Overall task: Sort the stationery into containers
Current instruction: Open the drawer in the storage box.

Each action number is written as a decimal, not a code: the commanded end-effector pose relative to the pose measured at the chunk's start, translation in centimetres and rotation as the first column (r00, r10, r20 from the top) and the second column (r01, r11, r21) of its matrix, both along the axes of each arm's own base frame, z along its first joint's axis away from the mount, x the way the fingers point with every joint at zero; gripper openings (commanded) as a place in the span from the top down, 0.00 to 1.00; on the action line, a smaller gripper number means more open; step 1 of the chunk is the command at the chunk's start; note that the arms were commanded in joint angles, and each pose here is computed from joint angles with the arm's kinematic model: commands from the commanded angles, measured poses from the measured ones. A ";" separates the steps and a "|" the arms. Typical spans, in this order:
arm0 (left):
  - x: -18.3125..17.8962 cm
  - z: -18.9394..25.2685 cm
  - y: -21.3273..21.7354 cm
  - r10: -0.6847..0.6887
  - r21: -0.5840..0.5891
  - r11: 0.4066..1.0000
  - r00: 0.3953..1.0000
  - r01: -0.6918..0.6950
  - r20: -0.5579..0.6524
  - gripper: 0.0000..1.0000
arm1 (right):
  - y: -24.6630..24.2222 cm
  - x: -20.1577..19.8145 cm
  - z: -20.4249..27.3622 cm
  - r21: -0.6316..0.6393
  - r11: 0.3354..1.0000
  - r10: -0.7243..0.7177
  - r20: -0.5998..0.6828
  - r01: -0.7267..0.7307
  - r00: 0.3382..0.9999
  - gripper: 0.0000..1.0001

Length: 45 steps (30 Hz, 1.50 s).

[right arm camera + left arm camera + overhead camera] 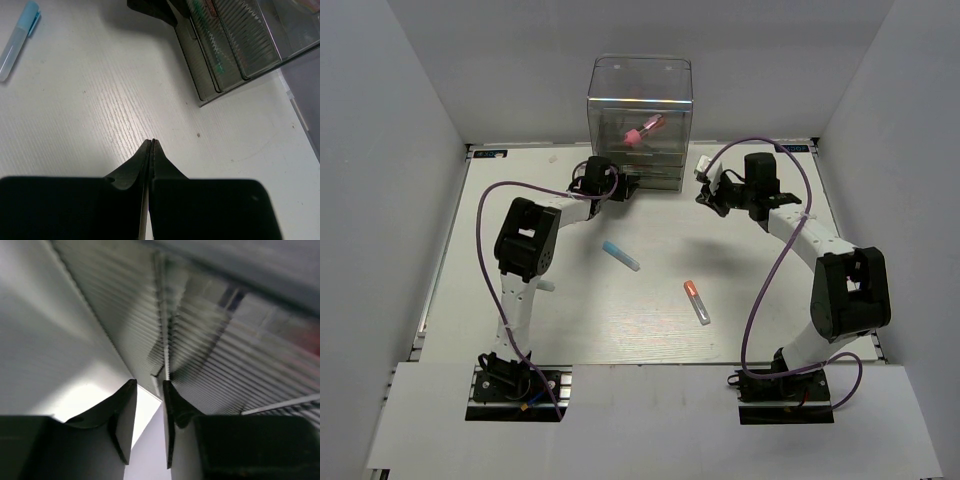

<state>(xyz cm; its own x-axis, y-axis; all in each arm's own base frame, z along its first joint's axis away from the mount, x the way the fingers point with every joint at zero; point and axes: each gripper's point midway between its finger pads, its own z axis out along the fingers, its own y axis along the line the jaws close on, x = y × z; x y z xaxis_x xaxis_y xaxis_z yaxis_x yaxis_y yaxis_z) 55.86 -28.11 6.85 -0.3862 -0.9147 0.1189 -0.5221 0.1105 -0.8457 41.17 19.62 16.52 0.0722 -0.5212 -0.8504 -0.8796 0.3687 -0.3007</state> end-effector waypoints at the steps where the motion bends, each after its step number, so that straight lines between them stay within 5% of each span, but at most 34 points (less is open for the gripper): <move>1: 1.0 1.3 0.1 0.019 0.020 1.000 0.998 -0.020 0.055 0.69 | 0.0 -0.1 2.0 0.033 0.999 0.008 0.046 -0.010 0.999 1.00; 9: 1.3 0.2 0.5 0.026 0.060 0.998 0.998 -0.030 0.063 0.71 | -0.1 -0.6 1.6 0.034 0.999 0.010 0.031 -0.011 0.999 1.00; 17: 1.7 0.1 0.3 0.012 0.058 0.998 0.990 -0.020 0.137 0.99 | -0.1 -1.0 1.1 0.030 0.999 0.016 0.017 -0.016 1.000 1.00; 32: -3.6 0.7 0.2 -0.054 0.066 0.997 0.986 0.044 0.156 1.00 | -0.2 -3.2 -0.8 0.020 0.999 0.044 -0.062 -0.043 0.997 0.95; 37: -5.9 1.2 -1.0 -0.106 0.068 0.993 0.981 0.096 0.162 1.00 | -0.4 -4.2 -1.7 0.011 0.999 0.050 -0.117 -0.049 0.992 0.86; 41: -7.2 0.7 -1.0 -0.126 0.089 0.990 0.980 0.113 0.151 1.00 | -0.6 -6.4 -3.6 -0.021 0.997 0.063 -0.246 -0.070 0.967 0.66; 45: -7.6 0.5 -1.4 -0.158 0.081 0.986 0.975 0.147 0.159 0.65 | -0.6 -8.3 -5.2 -0.034 0.996 0.064 -0.380 -0.083 0.923 0.53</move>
<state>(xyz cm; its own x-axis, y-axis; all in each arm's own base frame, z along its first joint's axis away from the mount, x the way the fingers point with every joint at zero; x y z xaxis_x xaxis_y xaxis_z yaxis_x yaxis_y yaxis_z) 49.65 -28.95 6.68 -0.4796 -0.8775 0.0026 -0.3670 0.1979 -0.9089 34.75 18.62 11.39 -0.1388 -0.5628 -0.8148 -0.9458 0.3194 -0.0595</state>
